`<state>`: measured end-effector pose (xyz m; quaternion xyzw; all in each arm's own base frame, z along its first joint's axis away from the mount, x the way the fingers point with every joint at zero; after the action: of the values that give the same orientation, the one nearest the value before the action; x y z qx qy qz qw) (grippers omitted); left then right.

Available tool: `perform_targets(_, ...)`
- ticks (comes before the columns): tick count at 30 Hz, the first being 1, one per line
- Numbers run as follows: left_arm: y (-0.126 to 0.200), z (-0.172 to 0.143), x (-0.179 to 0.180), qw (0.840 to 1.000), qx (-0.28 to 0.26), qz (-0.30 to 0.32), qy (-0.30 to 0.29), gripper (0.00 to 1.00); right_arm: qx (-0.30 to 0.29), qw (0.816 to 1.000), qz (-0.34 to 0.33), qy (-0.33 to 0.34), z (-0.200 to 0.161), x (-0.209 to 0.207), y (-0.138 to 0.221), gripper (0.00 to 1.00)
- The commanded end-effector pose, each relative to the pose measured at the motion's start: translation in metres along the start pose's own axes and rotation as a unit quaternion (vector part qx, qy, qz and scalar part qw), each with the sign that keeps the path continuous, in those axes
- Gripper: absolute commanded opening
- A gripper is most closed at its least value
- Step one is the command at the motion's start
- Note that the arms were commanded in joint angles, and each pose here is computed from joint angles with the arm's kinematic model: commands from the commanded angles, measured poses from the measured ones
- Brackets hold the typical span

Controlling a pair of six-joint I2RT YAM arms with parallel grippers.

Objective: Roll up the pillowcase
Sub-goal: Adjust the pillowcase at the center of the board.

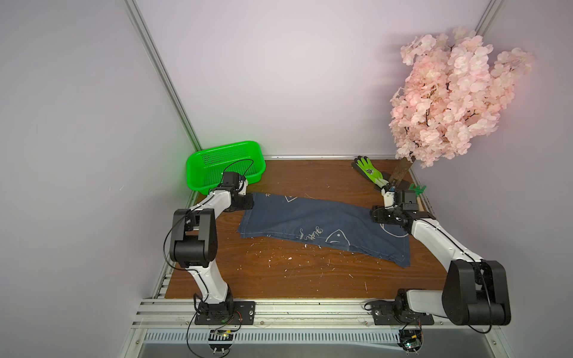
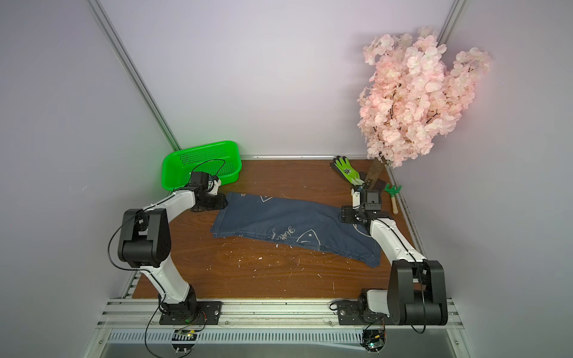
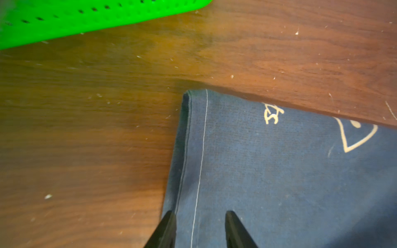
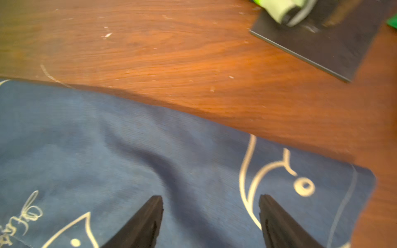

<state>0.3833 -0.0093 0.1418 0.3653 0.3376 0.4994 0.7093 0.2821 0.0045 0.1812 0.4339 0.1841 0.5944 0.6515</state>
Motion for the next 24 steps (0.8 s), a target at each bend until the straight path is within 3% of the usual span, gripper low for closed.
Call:
perform_targets(1,-0.005,0.004,0.006,1.0,-0.005,-0.005,-0.009,0.42,-0.004,1.0,0.008,-0.022,-0.003,-0.011,0.009,0.77)
perform_targets(18,-0.025,0.003,0.016,0.999,0.028,0.001,-0.037,0.39,-0.032,0.994,-0.027,-0.097,-0.005,-0.049,0.021,0.78)
perform_targets(24,-0.027,0.007,0.014,0.999,0.018,-0.024,-0.03,0.3,-0.04,0.991,-0.039,-0.123,-0.003,-0.059,0.023,0.78)
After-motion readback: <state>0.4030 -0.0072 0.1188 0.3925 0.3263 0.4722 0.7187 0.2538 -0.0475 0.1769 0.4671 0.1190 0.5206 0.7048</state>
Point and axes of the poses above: each gripper's point midway between its finger pads, its own y axis back along the fingers, its own x axis along the line the jaws close on, z = x × y, the point moved 10 cm from there along y, back along the fingers, and after that the axes turned 15 degrees about -y, right-handed, at the moved point
